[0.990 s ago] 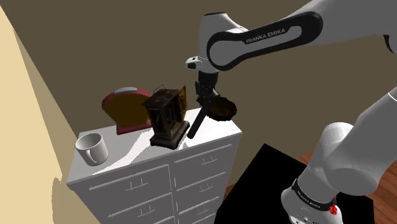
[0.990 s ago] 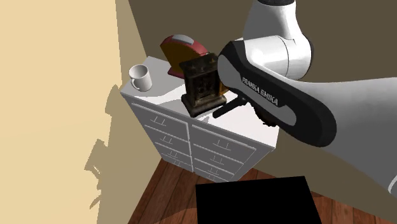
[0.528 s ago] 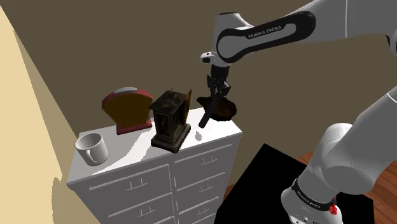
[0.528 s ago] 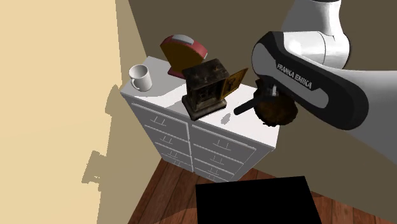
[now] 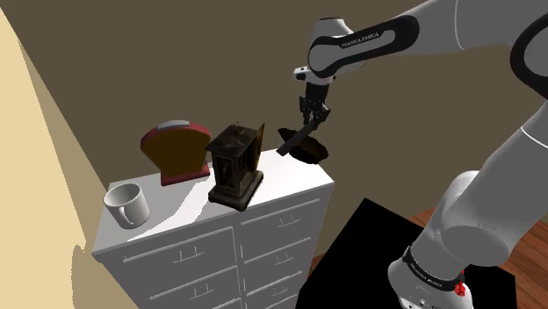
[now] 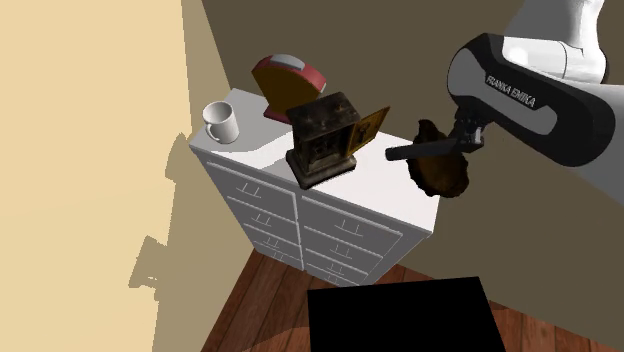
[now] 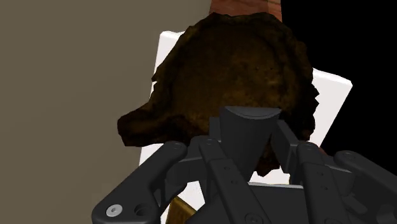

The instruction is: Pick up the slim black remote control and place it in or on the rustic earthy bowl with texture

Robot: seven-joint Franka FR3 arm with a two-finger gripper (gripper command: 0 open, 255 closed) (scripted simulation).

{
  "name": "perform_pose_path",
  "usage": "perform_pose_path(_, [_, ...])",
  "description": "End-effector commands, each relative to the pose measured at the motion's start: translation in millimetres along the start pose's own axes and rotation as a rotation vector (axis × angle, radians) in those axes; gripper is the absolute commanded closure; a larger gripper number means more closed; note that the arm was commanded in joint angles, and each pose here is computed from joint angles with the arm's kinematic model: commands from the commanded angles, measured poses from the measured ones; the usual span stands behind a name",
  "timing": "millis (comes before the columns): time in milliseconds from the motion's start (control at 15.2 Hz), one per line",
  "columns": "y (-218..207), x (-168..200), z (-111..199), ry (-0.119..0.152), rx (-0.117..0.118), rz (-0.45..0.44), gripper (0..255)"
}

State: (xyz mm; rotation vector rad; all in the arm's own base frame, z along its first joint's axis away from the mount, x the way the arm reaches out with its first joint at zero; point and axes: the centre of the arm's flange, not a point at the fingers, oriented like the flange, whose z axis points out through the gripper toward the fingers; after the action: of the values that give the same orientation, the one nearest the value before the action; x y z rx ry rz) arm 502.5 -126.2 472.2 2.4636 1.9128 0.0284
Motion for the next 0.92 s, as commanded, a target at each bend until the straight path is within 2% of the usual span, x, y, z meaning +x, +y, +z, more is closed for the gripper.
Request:
perform_pose_path(0, [8.5,-26.2,0.2,-0.001,0.0,-0.001,255])
perform_pose_path(66, [15.2,-44.0,1.1,-0.001,0.0,-0.001,255])
perform_pose_path(858, [13.5,-44.0,59.5,-0.001,0.0,-0.001,255])
